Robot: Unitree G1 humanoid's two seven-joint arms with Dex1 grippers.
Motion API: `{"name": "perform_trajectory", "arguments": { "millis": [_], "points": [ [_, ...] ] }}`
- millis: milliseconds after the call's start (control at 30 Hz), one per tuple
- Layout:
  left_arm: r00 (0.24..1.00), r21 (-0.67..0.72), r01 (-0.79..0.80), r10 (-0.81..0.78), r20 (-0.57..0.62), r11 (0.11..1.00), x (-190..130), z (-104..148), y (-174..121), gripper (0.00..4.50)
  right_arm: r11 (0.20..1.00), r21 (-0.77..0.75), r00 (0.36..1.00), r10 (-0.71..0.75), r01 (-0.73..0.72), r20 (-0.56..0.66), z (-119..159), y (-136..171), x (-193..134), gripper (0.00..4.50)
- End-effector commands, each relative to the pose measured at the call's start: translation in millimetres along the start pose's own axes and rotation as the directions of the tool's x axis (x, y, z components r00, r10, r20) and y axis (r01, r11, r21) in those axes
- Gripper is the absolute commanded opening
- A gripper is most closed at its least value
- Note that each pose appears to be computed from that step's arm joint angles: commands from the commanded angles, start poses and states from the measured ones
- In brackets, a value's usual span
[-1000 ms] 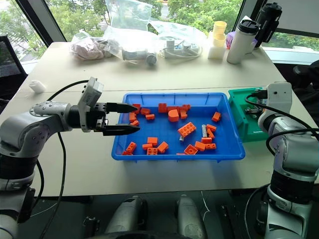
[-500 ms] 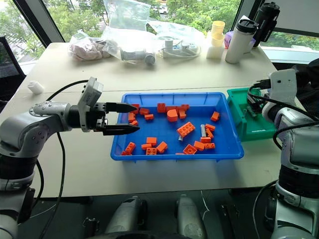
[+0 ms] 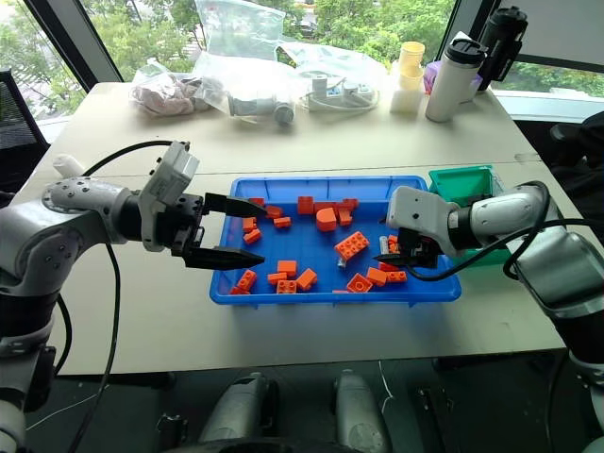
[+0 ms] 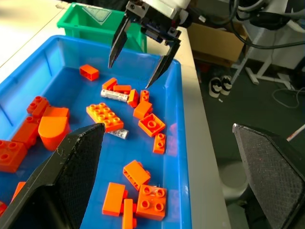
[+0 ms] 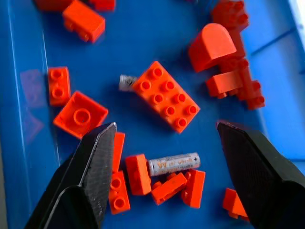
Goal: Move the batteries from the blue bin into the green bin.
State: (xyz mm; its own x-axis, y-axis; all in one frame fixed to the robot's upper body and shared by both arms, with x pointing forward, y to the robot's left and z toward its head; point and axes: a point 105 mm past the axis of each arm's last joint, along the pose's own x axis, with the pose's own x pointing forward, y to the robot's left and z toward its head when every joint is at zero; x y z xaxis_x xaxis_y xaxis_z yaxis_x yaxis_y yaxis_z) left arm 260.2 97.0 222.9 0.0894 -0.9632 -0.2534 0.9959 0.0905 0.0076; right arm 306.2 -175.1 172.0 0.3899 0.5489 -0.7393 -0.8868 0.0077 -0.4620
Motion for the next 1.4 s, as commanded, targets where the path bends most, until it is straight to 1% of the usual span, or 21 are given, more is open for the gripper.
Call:
{"name": "perform_trajectory", "arguments": {
  "millis": [33,133,300,400,633,767,867,967,1000,1067,1167,1200,1267,1300,1333,1400],
  "points": [
    [1.000,0.024,-0.014,0.014,0.012,1.000,-3,4,-4,4.50,0.982,-0.181,0.996,0.044,-0.057,-0.076,-3,-16,11,3.44],
    [1.000,0.018,-0.024,0.024,-0.005,1.000,-4,-1,-7,4.50,0.956,-0.263,0.988,0.104,-0.130,-0.113,-3,-22,23,3.44],
    [0.993,0.021,-0.075,0.076,-0.085,0.997,-12,-17,-7,4.50,0.925,-0.320,0.977,0.175,-0.206,-0.124,0,-27,34,3.44],
    [0.992,0.019,-0.088,0.090,-0.086,0.996,-15,-18,-8,4.50,0.908,-0.354,0.973,0.188,-0.224,-0.134,0,-31,41,3.44],
    [0.976,0.035,-0.153,0.157,-0.150,0.988,-27,-30,-4,4.50,0.892,-0.369,0.965,0.243,-0.263,-0.099,6,-32,53,3.44],
    [0.974,0.039,-0.163,0.167,-0.153,0.986,-28,-32,-4,4.50,0.875,-0.383,0.955,0.272,-0.296,-0.117,4,-30,59,3.44],
    [0.975,0.037,-0.168,0.171,-0.143,0.985,-27,-31,-5,4.50,0.864,-0.390,0.948,0.283,-0.318,-0.145,-3,-30,63,2.69],
    [0.974,0.035,-0.173,0.176,-0.139,0.984,-28,-31,-5,4.50,0.864,-0.392,0.949,0.278,-0.314,-0.149,-6,-31,62,1.18],
    [0.974,0.033,-0.174,0.177,-0.138,0.984,-28,-31,-5,4.50,0.868,-0.394,0.953,0.265,-0.301,-0.144,-5,-33,60,1.10],
    [0.975,0.031,-0.175,0.178,-0.136,0.984,-27,-32,-6,4.50,0.882,-0.401,0.969,0.210,-0.247,-0.134,-3,-42,54,1.10],
    [0.976,0.030,-0.172,0.175,-0.131,0.985,-26,-32,-7,4.50,0.922,-0.370,0.993,0.103,-0.116,-0.054,14,-60,29,1.10],
    [0.978,0.028,-0.169,0.171,-0.120,0.985,-25,-30,-7,4.50,0.955,-0.297,1.000,0.014,-0.007,0.020,24,-70,10,1.10],
    [0.980,0.025,-0.164,0.166,-0.105,0.986,-24,-28,-8,4.50,0.976,-0.184,0.990,-0.099,0.116,0.100,34,-78,-17,1.10],
    [0.981,0.024,-0.165,0.166,-0.097,0.986,-23,-27,-7,4.50,0.977,-0.103,0.977,-0.172,0.185,0.125,31,-80,-28,1.10],
    [0.982,0.024,-0.165,0.167,-0.092,0.986,-23,-26,-7,4.50,0.974,-0.051,0.968,-0.214,0.223,0.133,29,-80,-35,1.10],
    [0.983,0.021,-0.163,0.164,-0.080,0.986,-22,-25,-5,4.50,0.936,0.118,0.927,-0.347,0.332,0.143,19,-80,-51,1.10]
  ]
}}
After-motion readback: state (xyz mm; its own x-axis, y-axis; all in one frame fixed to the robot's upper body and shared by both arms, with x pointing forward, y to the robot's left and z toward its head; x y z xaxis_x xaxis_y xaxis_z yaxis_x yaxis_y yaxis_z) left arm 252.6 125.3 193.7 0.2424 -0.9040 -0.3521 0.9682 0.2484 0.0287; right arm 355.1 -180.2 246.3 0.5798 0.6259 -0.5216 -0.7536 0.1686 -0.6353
